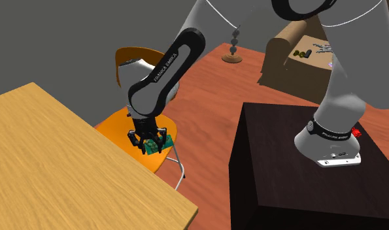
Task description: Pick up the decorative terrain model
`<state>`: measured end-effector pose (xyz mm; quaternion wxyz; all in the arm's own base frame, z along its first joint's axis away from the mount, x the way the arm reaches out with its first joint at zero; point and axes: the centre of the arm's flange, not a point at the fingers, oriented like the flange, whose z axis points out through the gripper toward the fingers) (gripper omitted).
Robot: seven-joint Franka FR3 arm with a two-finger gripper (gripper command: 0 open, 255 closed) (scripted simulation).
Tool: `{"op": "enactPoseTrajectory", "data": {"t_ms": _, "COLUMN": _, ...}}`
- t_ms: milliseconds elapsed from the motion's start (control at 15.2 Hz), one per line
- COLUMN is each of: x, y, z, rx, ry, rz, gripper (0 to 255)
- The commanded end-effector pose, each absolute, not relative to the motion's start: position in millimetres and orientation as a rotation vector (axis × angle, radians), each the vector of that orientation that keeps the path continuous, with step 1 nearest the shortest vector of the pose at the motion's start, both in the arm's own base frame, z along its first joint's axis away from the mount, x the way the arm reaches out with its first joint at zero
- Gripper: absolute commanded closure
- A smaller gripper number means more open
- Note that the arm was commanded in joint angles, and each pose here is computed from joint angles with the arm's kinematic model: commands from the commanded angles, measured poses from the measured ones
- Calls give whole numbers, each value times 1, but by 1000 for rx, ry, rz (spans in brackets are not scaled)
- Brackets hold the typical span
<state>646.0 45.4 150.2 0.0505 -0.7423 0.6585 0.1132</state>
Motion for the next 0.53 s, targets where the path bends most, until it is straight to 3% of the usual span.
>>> {"op": "enactPoseTrajectory", "data": {"t_ms": 0, "x": 647, "y": 45, "z": 161, "rx": -2260, "ry": 2005, "rz": 345, "gripper": 255}}
{"op": "enactPoseTrajectory", "data": {"t_ms": 462, "x": 647, "y": 45, "z": 188, "rx": -2260, "ry": 2005, "rz": 345, "gripper": 255}}
